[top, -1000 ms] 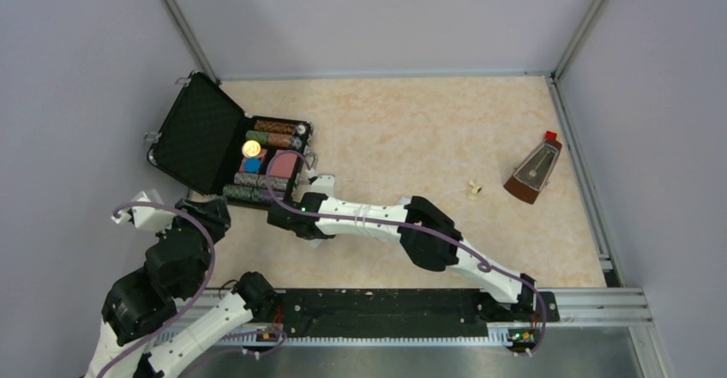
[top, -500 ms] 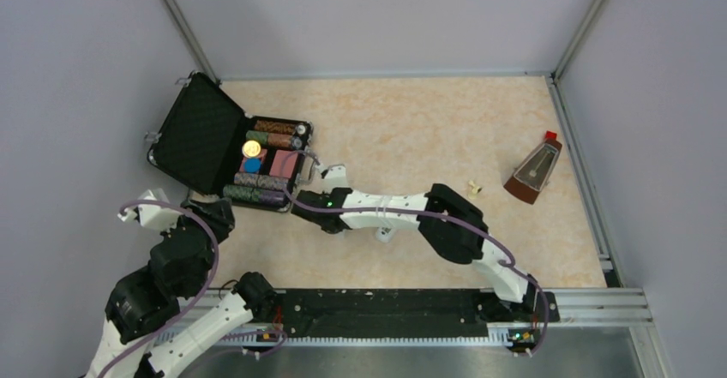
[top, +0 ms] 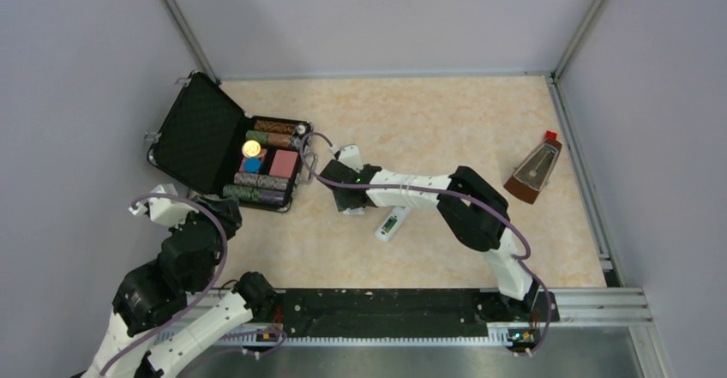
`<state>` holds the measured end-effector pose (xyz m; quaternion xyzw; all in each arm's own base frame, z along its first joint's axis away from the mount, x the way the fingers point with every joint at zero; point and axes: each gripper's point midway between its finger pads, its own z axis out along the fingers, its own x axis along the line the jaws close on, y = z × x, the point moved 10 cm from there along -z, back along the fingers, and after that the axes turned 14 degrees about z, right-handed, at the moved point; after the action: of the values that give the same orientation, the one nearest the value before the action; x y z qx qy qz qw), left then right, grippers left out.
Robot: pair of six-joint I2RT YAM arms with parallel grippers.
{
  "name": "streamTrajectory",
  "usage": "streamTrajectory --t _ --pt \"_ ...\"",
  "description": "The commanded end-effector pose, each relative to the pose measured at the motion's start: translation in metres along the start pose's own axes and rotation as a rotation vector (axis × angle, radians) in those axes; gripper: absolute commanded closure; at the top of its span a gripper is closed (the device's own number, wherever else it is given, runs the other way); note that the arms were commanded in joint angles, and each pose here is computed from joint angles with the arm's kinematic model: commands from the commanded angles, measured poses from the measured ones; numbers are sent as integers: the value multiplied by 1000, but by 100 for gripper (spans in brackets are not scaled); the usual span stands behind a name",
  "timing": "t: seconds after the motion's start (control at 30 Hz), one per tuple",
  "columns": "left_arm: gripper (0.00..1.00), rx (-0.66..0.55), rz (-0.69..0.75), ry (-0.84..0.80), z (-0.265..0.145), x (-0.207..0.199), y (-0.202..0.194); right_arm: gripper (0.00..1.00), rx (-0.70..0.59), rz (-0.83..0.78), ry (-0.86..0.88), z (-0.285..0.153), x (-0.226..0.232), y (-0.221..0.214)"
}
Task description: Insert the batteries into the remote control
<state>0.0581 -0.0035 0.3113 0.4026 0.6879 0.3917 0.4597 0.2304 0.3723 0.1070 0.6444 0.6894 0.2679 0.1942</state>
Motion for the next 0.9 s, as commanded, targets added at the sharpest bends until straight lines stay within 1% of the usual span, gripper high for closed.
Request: streamTrajectory --t 0.0,0.03,0.13,0.2,0.27,0.37,0.43,0.53,0.73,0.87 --pt "59 6 -18 -9 4 -8 -1 34 32 84 31 -16 18 6" --pt "59 8 -17 -11 4 -9 -1 34 31 77 43 -20 21 7" --pt "59 14 -14 -15 3 -8 -1 34 32 -11 101 -30 20 11" --pt "59 16 -17 -14 3 -8 -1 31 21 -92 149 -38 17 16" --pt "59 17 -23 -17 2 -8 -1 27 29 -215 224 -45 15 20" --pt "59 20 -31 -22 2 -8 -1 24 82 -416 298 -44 10 17" --pt "59 23 -35 -26 1 -8 0 23 134 -543 334 -41 5 12" --pt "59 21 -50 -29 -1 -8 2 23 186 -664 373 -37 -1 9" --pt "59 9 -65 -32 -4 -7 8 24 240 -781 351 -27 -9 10" --pt "59 15 -63 -31 -4 -7 8 28 300 -802 330 -14 -15 13"
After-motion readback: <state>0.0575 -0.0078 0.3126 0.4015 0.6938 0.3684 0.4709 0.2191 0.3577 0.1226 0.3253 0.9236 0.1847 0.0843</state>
